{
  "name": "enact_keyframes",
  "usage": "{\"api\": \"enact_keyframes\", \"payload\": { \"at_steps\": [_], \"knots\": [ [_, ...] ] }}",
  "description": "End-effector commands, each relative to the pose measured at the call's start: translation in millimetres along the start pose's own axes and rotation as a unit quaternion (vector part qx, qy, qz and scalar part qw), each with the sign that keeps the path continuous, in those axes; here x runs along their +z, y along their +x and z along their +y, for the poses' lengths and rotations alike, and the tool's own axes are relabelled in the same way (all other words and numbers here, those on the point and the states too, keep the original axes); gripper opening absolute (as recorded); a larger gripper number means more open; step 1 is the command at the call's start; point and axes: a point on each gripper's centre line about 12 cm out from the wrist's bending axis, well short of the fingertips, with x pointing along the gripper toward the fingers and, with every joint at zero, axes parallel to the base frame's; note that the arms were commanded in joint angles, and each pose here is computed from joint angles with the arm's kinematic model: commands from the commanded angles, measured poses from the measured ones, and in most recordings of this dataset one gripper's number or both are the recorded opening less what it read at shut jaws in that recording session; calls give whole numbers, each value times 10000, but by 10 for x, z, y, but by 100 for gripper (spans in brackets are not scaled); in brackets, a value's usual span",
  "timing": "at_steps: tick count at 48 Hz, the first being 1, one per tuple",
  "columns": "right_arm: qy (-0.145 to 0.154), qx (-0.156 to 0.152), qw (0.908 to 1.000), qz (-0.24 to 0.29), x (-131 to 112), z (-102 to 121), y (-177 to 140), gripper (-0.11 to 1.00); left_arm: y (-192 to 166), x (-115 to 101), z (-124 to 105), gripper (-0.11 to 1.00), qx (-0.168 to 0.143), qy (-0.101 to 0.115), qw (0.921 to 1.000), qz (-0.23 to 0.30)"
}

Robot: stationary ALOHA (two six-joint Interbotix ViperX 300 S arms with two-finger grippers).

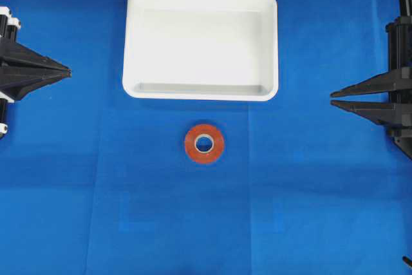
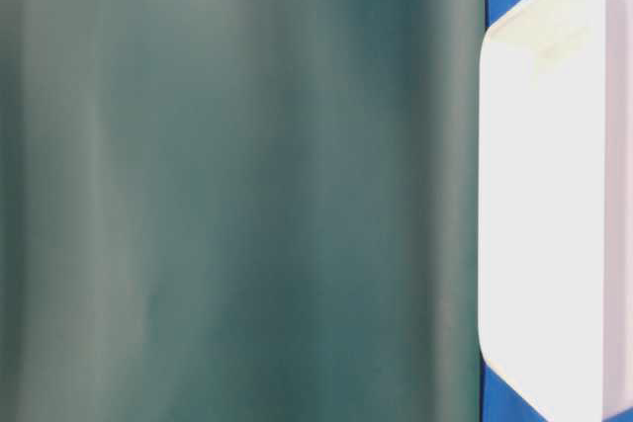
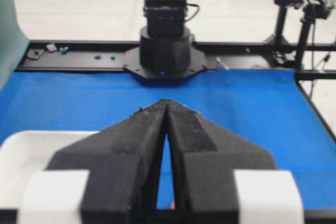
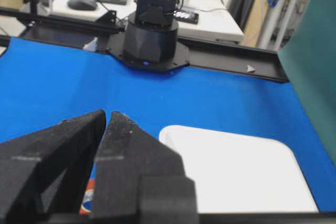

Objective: Place one roll of tape in the white case with the left arm.
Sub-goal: 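Move the left gripper open toward the orange tape roll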

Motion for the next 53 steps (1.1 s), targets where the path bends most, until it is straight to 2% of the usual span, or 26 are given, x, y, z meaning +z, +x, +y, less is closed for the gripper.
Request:
{"api": "enact_keyframes", "payload": {
  "at_steps": [1, 6, 11, 19, 30, 35, 42, 45, 47, 53],
  "knots": [
    [-46, -2, 9998, -184, 140, -1, 37, 0, 16, 42, -61, 0, -169, 114, 9998, 21],
    [-83, 10, 9999, -84, 119, 2, 75, -7, 39, 24, -86, 0, -234, 216, 9995, 72],
    [-98, 12, 9999, -38, 115, 2, 106, -11, 85, 15, -124, 0, -324, 214, 9992, 24],
    [-98, 5, 9999, -31, 118, -1, 116, -11, 246, -45, -140, 0, -345, 209, 9992, 47],
    [-93, -20, 10000, -23, 111, -11, 115, -11, 553, -177, -198, 2, -433, 131, 9983, 363],
    [-101, -40, 9999, 16, 92, -20, 123, -11, 700, -216, -266, 24, -536, 84, 9975, 463],
    [-87, -72, 9999, 116, 37, -34, 145, -11, 953, -338, -391, 69, -691, -81, 9946, 771],
    [-94, -68, 9998, 178, 10, -33, 163, -11, 1056, -404, -438, 83, -735, -148, 9929, 921],
    [-93, -68, 9997, 208, -8, -33, 171, -10, 1129, -453, -463, 88, -750, -193, 9916, 1032],
    [-93, -75, 9996, 270, -39, -37, 185, -10, 1371, -611, -513, 87, -727, -322, 9854, 1507]
  ]
}}
